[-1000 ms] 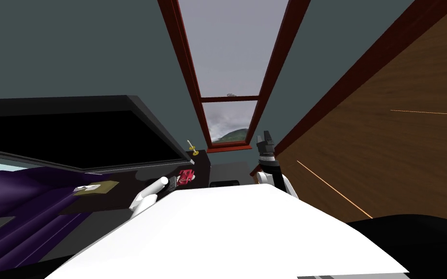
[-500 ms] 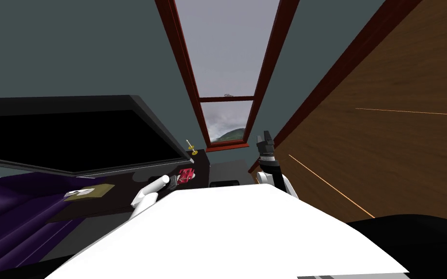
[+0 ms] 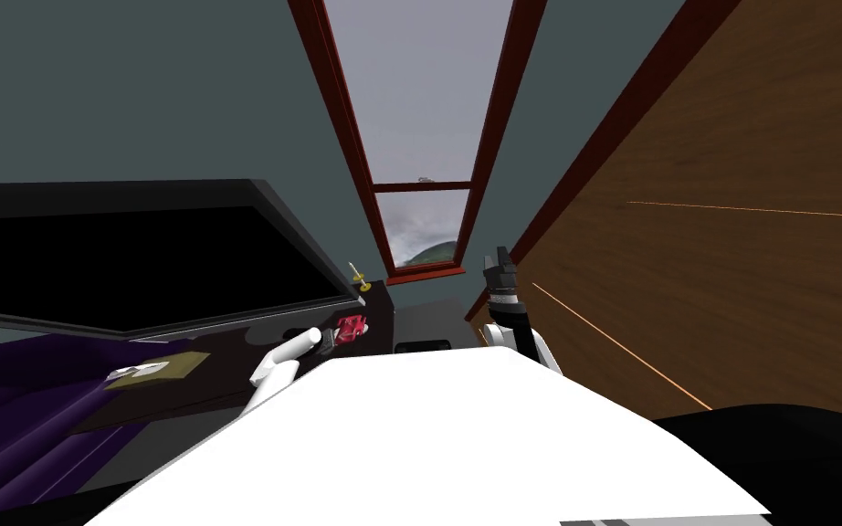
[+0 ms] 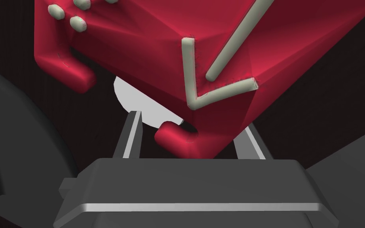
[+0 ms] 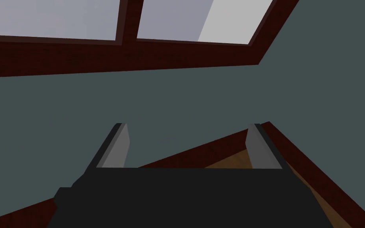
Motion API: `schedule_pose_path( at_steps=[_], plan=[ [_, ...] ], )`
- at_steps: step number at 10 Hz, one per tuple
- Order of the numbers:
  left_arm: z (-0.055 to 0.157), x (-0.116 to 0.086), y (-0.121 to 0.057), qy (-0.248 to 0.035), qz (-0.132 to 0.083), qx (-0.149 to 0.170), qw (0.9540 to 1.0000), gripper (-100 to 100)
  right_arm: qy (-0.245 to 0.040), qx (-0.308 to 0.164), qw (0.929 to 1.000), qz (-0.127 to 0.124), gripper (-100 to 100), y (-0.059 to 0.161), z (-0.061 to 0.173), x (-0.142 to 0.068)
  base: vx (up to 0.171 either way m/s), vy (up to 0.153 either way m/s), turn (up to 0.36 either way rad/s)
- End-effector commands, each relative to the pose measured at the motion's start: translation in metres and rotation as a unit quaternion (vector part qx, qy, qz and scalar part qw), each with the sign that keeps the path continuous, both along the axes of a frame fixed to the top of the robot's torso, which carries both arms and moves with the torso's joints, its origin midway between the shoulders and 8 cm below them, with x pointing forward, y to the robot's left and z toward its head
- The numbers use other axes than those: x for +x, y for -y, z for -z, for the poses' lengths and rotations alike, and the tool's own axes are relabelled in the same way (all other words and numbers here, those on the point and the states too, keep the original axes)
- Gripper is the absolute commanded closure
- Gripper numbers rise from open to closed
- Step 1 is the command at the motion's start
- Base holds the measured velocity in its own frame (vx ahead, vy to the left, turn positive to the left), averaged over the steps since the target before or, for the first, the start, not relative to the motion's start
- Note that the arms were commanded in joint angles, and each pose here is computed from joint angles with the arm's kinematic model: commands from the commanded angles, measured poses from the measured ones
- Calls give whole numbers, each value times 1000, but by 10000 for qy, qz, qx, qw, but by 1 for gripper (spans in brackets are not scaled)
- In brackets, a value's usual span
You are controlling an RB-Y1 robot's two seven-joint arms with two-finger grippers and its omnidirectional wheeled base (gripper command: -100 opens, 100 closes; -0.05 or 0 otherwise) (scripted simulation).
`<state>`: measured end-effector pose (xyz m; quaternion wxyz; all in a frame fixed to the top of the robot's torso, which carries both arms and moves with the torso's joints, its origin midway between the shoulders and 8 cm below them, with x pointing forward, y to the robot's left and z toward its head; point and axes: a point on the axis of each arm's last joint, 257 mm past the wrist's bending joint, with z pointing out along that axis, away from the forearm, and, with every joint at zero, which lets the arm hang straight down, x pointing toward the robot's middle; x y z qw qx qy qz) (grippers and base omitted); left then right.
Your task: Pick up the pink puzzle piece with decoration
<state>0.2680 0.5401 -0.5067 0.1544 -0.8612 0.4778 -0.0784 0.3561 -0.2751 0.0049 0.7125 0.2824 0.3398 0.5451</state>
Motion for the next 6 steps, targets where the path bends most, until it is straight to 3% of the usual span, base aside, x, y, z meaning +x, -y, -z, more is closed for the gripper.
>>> schedule_pose_path(
  at_steps=[1,5,6],
  plan=[
    [-3,3,0,-3,-92,8,10000,100,0,0,10000,0,0,0,0,0,-91,7,-104],
    [-4,6,1,2,-184,3,9998,100,0,0,10000,0,0,0,0,0,-55,16,-63],
    [-4,6,1,2,-195,-1,9998,0,-1,0,10000,0,0,0,0,0,-5,2,3]
  ],
)
